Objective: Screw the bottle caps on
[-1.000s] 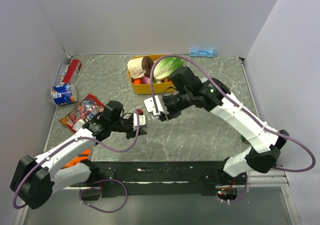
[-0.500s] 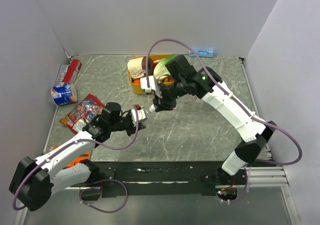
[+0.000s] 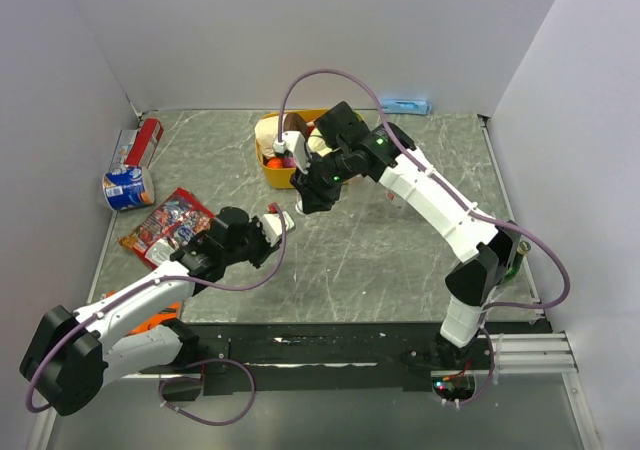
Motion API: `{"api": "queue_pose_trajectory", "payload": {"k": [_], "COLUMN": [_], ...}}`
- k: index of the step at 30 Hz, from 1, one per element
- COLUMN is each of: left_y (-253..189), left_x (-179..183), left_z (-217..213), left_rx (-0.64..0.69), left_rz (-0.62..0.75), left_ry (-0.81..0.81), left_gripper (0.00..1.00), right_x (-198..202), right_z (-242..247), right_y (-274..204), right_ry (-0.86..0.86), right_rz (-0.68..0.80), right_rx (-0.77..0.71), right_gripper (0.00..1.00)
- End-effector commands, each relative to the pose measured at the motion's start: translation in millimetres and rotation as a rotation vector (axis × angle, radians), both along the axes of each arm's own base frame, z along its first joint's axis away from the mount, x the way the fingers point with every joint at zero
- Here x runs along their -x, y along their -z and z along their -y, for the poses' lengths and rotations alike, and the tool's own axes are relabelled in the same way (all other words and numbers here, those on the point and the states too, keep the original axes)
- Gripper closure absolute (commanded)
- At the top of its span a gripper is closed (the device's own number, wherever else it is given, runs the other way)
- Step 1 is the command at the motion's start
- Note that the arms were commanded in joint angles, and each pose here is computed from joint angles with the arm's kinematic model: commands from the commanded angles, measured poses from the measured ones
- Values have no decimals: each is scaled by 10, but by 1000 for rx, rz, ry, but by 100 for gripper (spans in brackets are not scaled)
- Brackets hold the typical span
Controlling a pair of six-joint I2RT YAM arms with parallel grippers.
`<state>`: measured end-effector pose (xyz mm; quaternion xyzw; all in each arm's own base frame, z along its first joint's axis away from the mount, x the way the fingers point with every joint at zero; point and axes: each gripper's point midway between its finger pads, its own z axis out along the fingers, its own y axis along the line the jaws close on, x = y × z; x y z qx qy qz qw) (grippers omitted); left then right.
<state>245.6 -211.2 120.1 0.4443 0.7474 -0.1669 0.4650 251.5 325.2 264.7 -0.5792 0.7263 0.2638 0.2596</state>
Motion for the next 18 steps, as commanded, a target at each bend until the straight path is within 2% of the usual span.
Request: {"api": "queue_pose_trajectory", "payload": {"k": [1,10,18], "left_y": [-1472,-1239,-1084], "left_x": [-550,-346,-313], "left_z": [213,291,306], "left_rx": [310,297,290], "left_rz": [401,419,419], "left_ry": [-122,5,22], "left_gripper": [98,99,99], "right_x": [408,347,368], "right_z": [-105,-97,-54], "right_y": [387,381,389], "right_ry": [39,40,50], "right_rz": [-331,-332,-331], "right_rx": [63,50,67], "right_gripper": [78,77,73]}}
